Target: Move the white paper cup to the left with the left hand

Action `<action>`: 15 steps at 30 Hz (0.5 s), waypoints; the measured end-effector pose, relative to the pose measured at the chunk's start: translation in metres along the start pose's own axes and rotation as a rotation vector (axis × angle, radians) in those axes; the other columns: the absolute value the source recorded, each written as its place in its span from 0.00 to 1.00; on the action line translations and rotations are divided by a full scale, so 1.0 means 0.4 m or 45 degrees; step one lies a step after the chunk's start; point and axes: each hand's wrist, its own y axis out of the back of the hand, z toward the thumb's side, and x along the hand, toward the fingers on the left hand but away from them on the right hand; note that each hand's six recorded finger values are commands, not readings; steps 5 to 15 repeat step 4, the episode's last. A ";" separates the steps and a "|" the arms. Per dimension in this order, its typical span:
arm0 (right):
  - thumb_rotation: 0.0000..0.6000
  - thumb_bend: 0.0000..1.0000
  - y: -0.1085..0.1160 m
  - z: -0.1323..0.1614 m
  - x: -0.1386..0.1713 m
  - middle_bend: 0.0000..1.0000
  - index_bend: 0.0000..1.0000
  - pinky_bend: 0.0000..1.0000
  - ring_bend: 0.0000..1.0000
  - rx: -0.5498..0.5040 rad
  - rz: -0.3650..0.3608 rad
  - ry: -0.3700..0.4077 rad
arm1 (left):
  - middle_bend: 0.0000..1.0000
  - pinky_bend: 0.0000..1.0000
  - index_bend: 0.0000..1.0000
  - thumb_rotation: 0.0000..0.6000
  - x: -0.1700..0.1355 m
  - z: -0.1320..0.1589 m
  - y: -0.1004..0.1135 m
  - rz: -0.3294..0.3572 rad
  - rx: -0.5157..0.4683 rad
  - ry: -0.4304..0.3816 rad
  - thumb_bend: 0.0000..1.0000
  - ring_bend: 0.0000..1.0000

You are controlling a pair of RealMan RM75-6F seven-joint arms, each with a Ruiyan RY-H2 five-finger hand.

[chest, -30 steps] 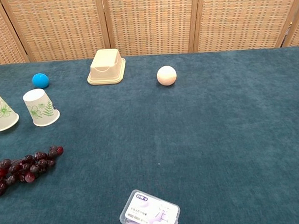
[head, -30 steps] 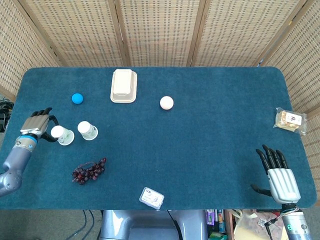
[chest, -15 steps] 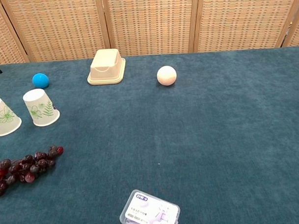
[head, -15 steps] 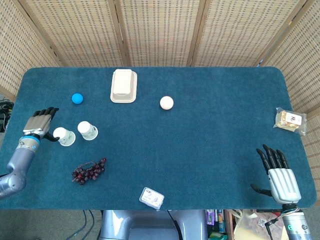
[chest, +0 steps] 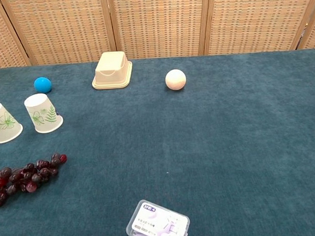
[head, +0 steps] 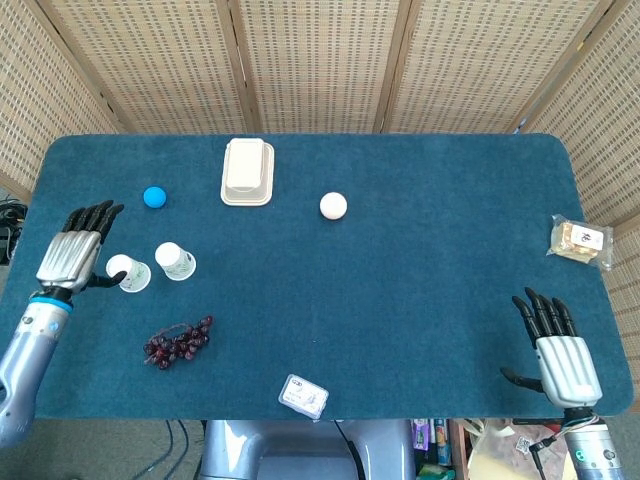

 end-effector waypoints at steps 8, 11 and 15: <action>1.00 0.09 -0.001 0.007 -0.001 0.00 0.00 0.00 0.00 0.000 -0.003 0.023 | 0.00 0.00 0.00 1.00 -0.143 0.020 -0.038 0.154 -0.013 -0.122 0.25 0.00; 1.00 0.09 -0.001 0.007 -0.001 0.00 0.00 0.00 0.00 0.000 -0.003 0.023 | 0.00 0.00 0.00 1.00 -0.143 0.020 -0.038 0.154 -0.013 -0.122 0.25 0.00; 1.00 0.09 -0.001 0.007 -0.001 0.00 0.00 0.00 0.00 0.000 -0.003 0.023 | 0.00 0.00 0.00 1.00 -0.143 0.020 -0.038 0.154 -0.013 -0.122 0.25 0.00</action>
